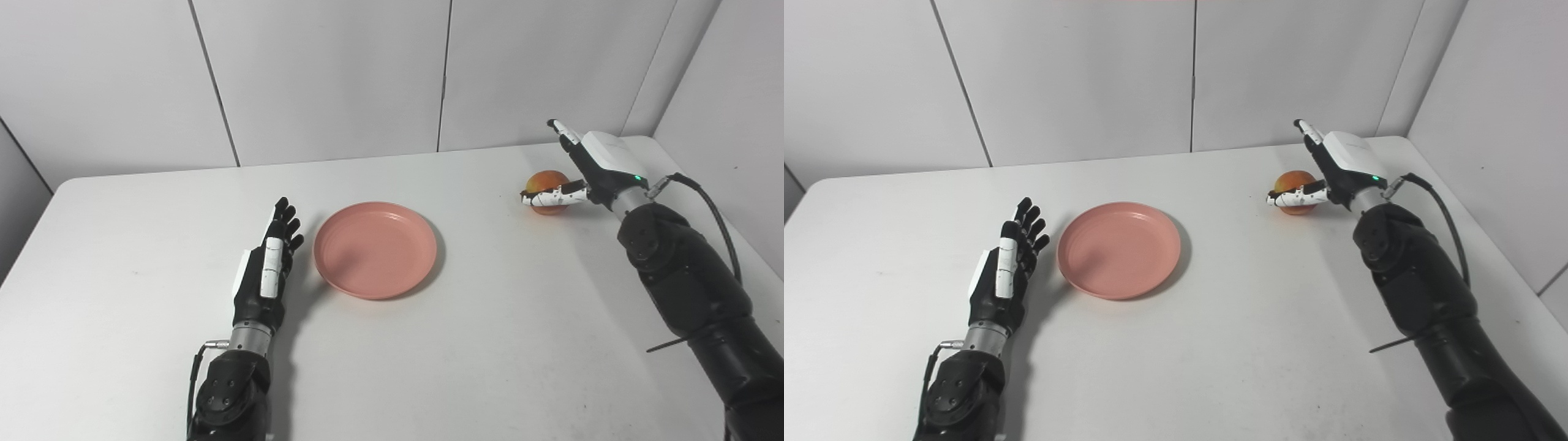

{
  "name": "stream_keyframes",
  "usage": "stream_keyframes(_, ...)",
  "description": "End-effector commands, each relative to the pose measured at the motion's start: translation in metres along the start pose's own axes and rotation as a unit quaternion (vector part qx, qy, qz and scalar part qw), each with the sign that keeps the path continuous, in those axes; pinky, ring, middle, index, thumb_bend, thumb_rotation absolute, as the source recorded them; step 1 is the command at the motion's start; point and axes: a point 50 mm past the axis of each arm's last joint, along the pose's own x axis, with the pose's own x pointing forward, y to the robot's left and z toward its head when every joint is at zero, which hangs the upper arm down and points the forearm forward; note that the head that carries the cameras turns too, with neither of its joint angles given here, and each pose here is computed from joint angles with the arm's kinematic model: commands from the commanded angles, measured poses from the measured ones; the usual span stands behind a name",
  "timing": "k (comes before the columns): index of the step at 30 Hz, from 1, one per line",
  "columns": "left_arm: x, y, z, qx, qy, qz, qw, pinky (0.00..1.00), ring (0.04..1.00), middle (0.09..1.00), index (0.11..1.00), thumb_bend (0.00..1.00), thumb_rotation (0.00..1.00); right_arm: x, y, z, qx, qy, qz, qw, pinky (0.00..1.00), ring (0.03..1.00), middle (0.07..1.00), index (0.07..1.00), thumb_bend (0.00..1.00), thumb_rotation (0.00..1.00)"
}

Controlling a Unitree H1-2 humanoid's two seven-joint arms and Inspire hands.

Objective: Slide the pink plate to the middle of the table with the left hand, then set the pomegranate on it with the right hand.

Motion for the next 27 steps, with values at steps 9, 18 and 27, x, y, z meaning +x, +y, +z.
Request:
stream_keyframes(9, 0.003, -0.005, 0.013, 0.005, -0.032, -0.005, 0.999, 0.96, 0.993, 1.0, 0.998, 0.77, 1.0, 0.016, -0.026, 0.007, -0.047, -0.013, -0.031, 0.998, 0.86, 0.924, 0.942, 0.963, 1.0, 0.39)
stream_keyframes(18, 0.005, -0.005, 0.014, 0.002, -0.034, -0.001, 0.999, 0.96, 0.987, 1.0, 1.0, 0.78, 1.0, 0.018, -0.017, 0.008, -0.062, -0.024, -0.012, 0.998, 0.87, 0.913, 0.931, 0.944, 1.0, 0.39)
stream_keyframes(27, 0.005, -0.007, 0.017, 0.004, -0.034, 0.0, 0.999, 0.95, 0.985, 1.0, 0.999, 0.79, 1.0, 0.018, -0.009, 0.014, -0.072, -0.037, -0.012, 0.997, 0.78, 0.838, 0.865, 0.871, 0.92, 0.19)
